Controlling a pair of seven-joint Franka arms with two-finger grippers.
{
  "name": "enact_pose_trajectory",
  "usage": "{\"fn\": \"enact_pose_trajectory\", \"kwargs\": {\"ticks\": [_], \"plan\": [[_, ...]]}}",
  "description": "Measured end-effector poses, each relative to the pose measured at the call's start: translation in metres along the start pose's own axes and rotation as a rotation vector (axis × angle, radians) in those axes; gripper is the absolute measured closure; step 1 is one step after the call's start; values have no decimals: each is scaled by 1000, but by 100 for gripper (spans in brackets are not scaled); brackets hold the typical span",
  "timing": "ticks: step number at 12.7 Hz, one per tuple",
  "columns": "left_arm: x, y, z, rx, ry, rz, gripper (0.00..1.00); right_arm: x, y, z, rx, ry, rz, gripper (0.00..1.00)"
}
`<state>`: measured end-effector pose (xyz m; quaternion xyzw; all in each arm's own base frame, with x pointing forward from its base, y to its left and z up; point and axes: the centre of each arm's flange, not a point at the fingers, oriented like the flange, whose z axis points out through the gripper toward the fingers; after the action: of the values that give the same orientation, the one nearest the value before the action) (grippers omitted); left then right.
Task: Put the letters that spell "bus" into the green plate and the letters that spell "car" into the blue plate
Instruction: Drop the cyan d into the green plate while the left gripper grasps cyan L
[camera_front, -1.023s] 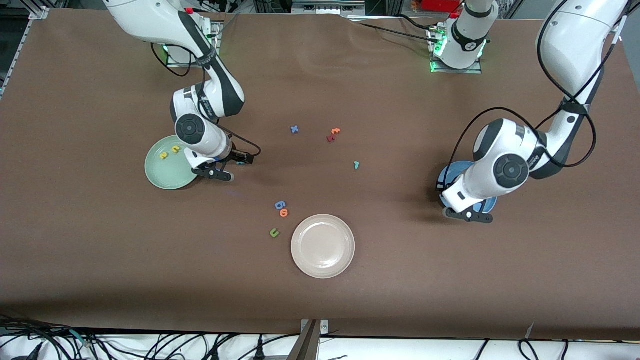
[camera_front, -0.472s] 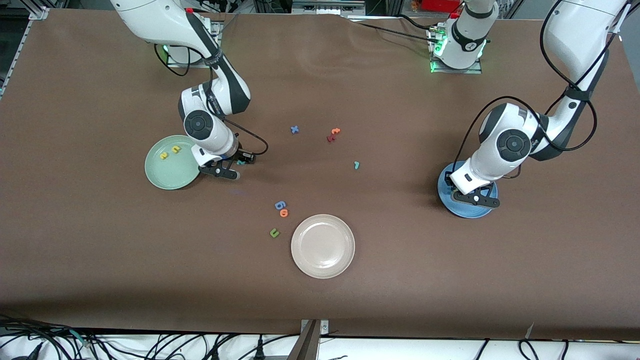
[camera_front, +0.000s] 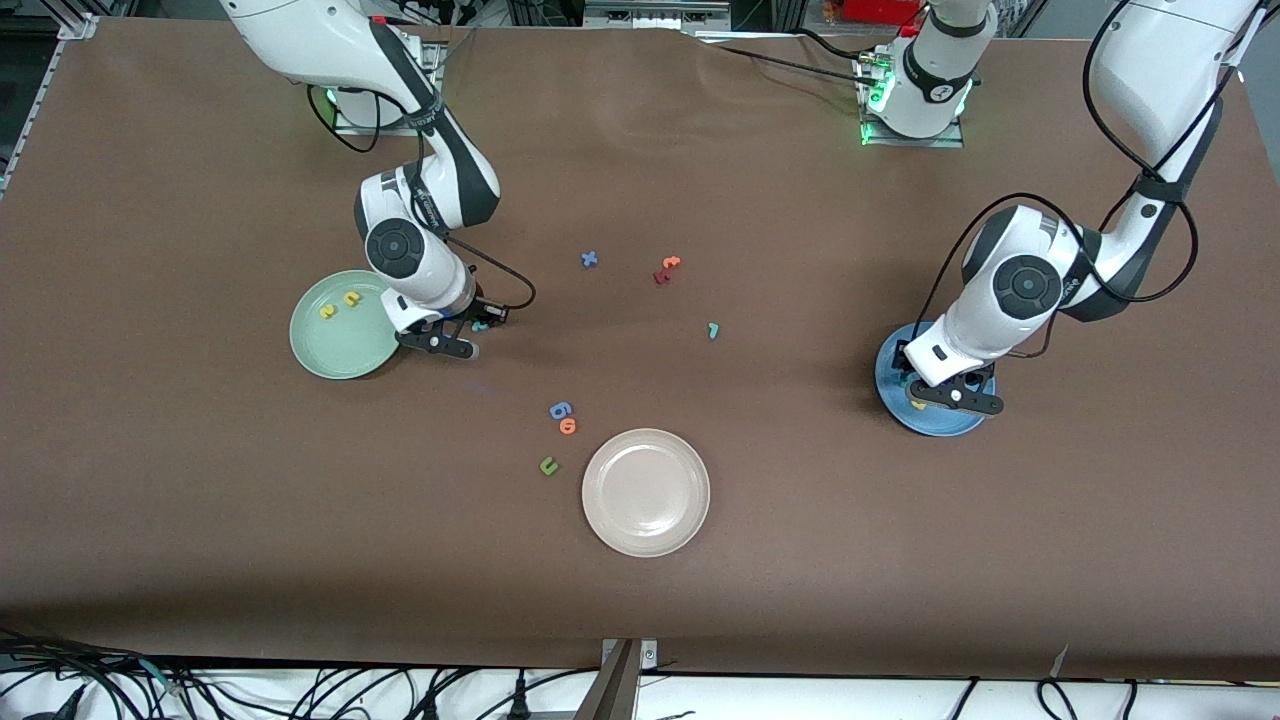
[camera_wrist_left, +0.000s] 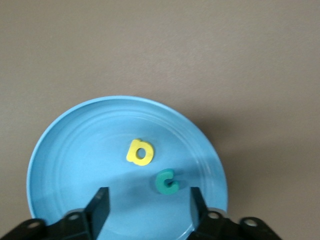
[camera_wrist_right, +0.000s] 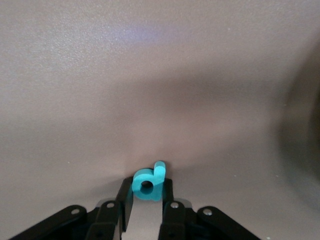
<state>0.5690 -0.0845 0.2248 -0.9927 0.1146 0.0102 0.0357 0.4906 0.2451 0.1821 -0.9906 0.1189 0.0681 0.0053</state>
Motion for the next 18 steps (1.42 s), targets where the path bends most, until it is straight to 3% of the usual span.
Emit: {"fn": "enact_pose_trajectory", "kwargs": {"ticks": [2, 6, 9, 13, 14, 18], "plan": [[5, 36, -6, -5, 19, -48, 1, 13, 15, -28, -13, -13, 33, 73], [-3, 164, -18, -14, 42, -90, 0, 43, 88, -74, -48, -67, 64, 73], [-6, 230, -21, -42, 50, -48, 0, 54, 137, -61, -70, -104, 50, 73], [-4, 282, -3, -84, 28, -8, 2, 53, 157, -31, -96, -130, 14, 72], [-4, 291, 4, -91, 17, 1, 3, 54, 157, -27, -99, -130, 12, 65], [-4, 304, 25, -107, -16, 10, 10, 56, 156, -32, -92, -116, 9, 21]]}}
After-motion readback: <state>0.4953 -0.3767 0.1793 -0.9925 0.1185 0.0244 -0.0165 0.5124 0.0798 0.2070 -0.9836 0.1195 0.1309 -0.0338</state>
